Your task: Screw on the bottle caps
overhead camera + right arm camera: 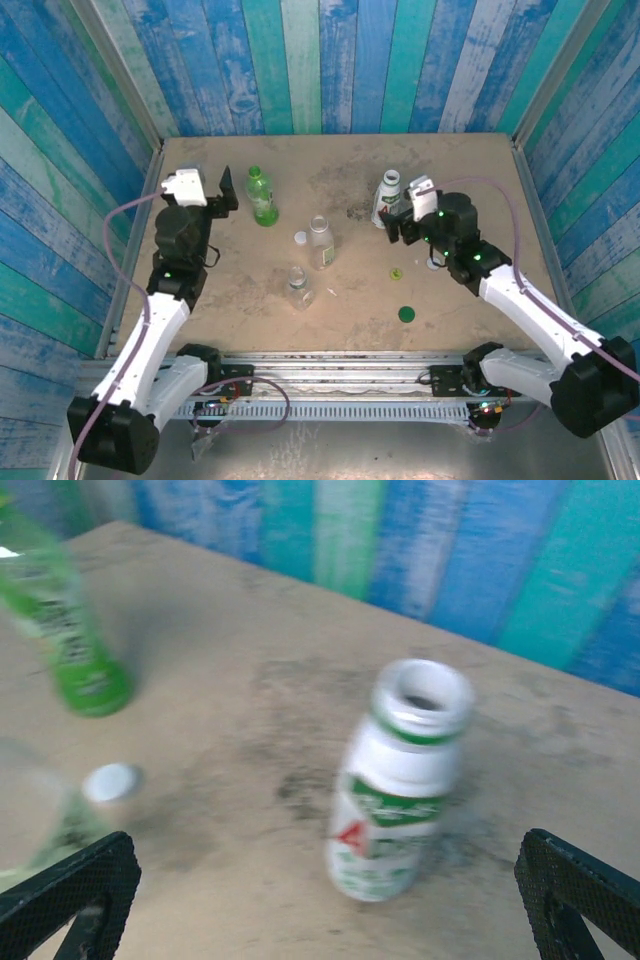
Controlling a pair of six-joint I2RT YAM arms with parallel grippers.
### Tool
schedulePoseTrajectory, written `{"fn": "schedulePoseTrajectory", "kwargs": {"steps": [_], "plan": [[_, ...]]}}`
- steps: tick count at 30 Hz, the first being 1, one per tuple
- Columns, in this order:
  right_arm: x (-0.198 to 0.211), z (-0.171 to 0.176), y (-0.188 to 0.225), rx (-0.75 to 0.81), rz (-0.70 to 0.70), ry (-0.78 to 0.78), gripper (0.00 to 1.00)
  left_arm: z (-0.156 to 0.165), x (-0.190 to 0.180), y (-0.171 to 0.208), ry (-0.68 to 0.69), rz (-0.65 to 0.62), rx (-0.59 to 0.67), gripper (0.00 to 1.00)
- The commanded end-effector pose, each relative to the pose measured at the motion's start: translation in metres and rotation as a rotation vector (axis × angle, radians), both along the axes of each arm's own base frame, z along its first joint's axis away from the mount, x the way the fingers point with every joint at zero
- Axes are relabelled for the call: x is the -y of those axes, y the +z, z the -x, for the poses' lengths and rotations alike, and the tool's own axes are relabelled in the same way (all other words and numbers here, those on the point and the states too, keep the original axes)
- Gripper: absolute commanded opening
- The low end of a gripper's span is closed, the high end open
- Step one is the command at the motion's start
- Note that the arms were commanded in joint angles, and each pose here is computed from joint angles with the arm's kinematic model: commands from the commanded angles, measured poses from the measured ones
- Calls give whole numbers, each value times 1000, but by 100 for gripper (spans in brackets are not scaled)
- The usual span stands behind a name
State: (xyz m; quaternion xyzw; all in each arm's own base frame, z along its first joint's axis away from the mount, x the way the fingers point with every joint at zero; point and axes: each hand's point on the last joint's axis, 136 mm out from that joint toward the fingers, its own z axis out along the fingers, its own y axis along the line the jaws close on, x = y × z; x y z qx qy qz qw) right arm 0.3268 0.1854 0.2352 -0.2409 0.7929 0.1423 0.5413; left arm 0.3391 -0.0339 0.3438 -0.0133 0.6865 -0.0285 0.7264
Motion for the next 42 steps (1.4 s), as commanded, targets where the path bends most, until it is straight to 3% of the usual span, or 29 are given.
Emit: {"fn": "schedulePoseTrajectory", "kwargs": {"steps": [1,9,11,18,23,30,42], "plan": [[-35,34,0,-89,2,128,98,12,26,-16,-160,-7,-132,94],[-141,93,0,-132,80,396,90,58,47,-14,-329,-211,-84,94],[-163,101,-4,-147,100,434,81,68,55,-27,-390,-241,-125,94],[-212,107,-29,-243,159,516,75,97,68,-54,-519,-319,-211,94],[-223,108,-55,-328,243,538,74,103,69,-62,-533,-321,-204,94],[-229,117,-74,-387,253,588,70,101,69,-78,-519,-341,-205,94],[-229,121,-78,-405,244,597,49,108,70,-80,-527,-345,-183,94]]}}
